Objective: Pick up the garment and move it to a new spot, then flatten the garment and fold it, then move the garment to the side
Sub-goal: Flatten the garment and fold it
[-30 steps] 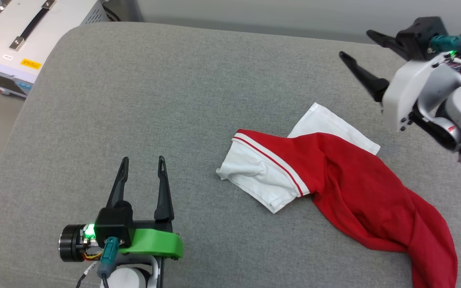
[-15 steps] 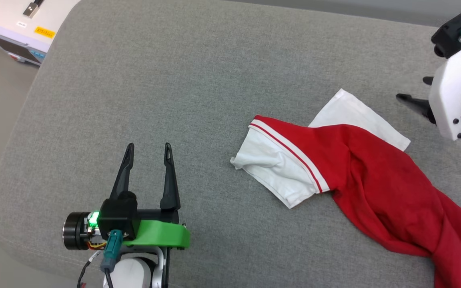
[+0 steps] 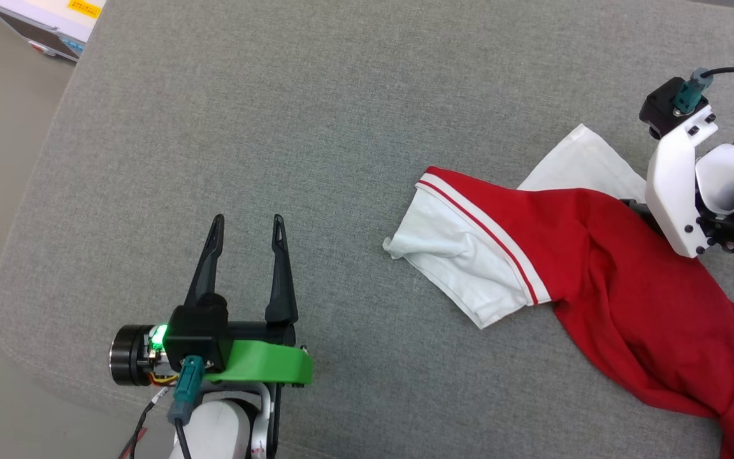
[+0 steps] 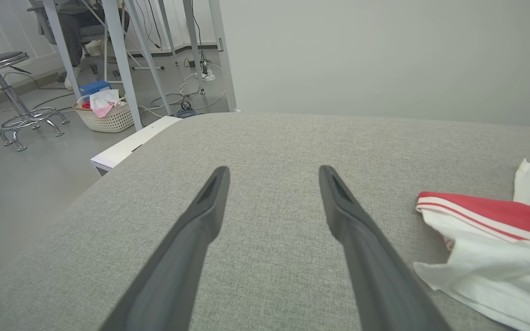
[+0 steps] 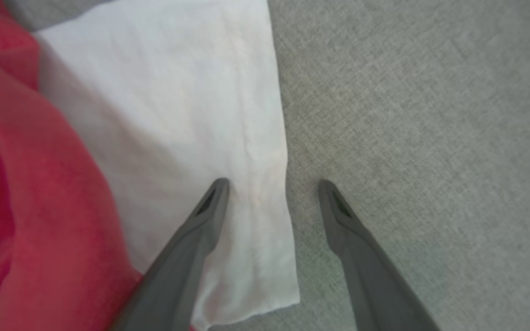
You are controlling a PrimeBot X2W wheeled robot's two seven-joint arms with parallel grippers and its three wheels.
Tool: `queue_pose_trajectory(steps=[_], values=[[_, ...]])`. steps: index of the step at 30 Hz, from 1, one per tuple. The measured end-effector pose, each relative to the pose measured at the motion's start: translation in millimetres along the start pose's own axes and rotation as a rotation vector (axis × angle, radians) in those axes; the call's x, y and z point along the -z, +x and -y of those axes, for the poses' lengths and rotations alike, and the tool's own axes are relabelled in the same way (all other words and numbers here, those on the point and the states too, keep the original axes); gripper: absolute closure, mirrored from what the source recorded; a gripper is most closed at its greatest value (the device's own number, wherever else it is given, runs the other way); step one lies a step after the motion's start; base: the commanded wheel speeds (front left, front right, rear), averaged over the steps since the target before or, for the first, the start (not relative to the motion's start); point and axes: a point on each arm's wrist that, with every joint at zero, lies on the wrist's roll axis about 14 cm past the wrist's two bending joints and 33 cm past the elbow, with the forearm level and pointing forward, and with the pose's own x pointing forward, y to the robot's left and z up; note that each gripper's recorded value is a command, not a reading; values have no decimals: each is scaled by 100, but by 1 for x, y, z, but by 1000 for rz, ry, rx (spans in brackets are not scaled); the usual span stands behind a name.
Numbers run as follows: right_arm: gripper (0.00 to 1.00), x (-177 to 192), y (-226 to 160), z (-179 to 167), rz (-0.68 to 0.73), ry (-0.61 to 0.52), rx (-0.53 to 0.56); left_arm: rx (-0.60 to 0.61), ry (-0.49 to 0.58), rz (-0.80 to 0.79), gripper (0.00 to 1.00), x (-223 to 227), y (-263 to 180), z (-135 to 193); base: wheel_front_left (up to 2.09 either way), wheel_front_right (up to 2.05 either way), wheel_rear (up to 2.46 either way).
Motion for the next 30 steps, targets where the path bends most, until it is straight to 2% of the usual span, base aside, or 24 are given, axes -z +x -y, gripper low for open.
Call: queue_pose_trajectory(steps=[4, 5, 6, 14, 19, 22, 26, 30], values=[[0, 1, 1, -1, 0, -1, 1, 1, 0, -4, 0, 1, 0, 0, 0, 0, 0], [60, 0, 1, -1, 5, -6, 6, 2, -1, -4, 0, 1, 0, 1, 0, 0, 0], [100, 0, 1, -1, 11, -17, 11, 3, -1, -4, 0, 1, 0, 1, 0, 0, 0], [100, -32, -16, -22, 180, -125, 10, 9, -11, 15, 0, -5, -2, 2, 0, 0, 0], [100, -75, -53, -33, 380, -182, 18, 4, -20, 39, 0, -14, -8, 0, 0, 0, 0], [100, -86, -74, -37, 460, -203, 28, 2, -25, 49, 0, -18, -12, -1, 0, 0, 0], [100, -98, -108, -34, 573, -203, 59, 13, -30, 62, 0, -23, -18, 1, 0, 0, 0], [100, -86, -133, -17, 638, -143, 113, 31, -37, 71, 0, -25, -20, 5, 0, 0, 0]])
